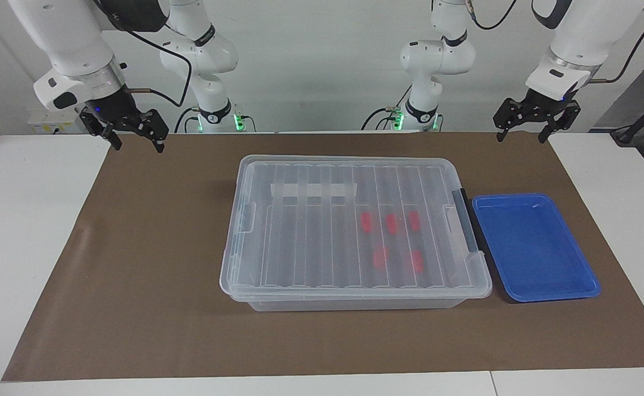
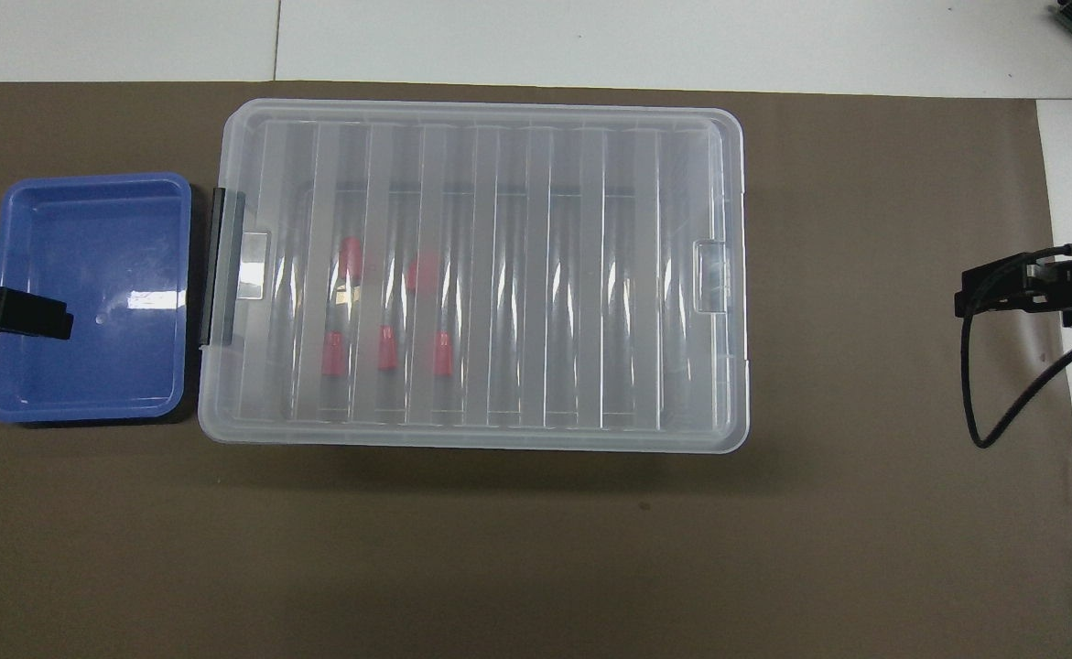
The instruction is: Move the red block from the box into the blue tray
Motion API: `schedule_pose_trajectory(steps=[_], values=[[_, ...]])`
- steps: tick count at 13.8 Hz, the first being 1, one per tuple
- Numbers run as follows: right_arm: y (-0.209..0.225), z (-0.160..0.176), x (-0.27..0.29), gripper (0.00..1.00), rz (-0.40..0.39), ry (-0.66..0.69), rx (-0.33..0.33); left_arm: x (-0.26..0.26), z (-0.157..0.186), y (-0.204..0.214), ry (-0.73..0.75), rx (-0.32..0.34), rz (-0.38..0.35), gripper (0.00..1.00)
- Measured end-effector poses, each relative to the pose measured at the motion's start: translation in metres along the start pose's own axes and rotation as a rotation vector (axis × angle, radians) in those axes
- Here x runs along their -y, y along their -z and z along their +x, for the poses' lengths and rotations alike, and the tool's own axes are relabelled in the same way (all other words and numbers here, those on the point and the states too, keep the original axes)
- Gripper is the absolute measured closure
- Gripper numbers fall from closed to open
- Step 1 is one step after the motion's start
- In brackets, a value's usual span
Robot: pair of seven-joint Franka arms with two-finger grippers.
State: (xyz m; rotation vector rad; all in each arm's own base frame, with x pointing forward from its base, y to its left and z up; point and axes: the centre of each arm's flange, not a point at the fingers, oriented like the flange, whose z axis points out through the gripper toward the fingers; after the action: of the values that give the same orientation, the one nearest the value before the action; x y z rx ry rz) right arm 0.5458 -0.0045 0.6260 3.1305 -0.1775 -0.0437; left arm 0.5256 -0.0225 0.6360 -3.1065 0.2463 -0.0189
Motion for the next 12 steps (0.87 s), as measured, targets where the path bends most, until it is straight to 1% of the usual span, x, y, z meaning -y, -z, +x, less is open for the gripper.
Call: schedule_pose_trajectory(steps=[6,9,12], values=[[0.001,0.001,0.0,0.0,0.001,0.0,-0.008,0.0,0.0,0.0,0.0,0.0,0.0,0.0],[-0.003,0.006,0.001,0.0,0.004,0.0,-0.041,0.0,0.0,0.0,0.0,0.0,0.0,0.0],[-0.016,0.01,0.018,0.0,0.007,0.007,-0.065,0.0,0.0,0.0,0.0,0.0,0.0,0.0]])
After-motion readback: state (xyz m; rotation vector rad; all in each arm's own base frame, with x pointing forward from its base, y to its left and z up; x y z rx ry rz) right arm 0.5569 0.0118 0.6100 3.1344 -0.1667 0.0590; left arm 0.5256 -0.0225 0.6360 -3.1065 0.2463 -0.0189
